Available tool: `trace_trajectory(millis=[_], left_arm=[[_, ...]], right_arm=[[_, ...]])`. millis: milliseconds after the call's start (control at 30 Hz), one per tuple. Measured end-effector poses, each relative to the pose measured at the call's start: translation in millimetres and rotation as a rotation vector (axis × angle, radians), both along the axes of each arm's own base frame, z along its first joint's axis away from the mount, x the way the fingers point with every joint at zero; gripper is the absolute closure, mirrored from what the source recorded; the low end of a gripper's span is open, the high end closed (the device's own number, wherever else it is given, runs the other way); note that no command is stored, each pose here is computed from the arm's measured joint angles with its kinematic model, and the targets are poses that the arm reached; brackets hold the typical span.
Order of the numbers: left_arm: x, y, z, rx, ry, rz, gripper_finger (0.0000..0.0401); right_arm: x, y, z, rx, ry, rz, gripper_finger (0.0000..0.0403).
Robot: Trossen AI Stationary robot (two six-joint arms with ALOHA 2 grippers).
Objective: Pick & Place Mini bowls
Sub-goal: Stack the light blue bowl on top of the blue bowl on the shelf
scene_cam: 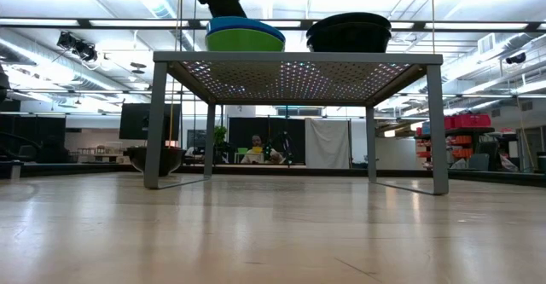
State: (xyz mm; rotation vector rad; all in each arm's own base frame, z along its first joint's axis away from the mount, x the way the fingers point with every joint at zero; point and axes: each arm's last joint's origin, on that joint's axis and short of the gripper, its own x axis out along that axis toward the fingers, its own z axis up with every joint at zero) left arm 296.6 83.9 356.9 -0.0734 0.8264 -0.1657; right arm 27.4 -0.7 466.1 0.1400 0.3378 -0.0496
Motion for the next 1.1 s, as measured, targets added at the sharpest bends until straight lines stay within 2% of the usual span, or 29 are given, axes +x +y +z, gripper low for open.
trace_trajectory(millis=[500,1100], left_arm=[[-21.5,-8.4,-19.4,-0.016,0.044,0.028,0.0399],[-23.5,-6.9,-25.3,0.009,0.086,0.051,0.0399]], right_arm=[[0.0,0.0,0.0,0.000,0.000,0.000,0.0396],[0.1,0.0,0.0,0.000,0.000,0.000,0.0396]])
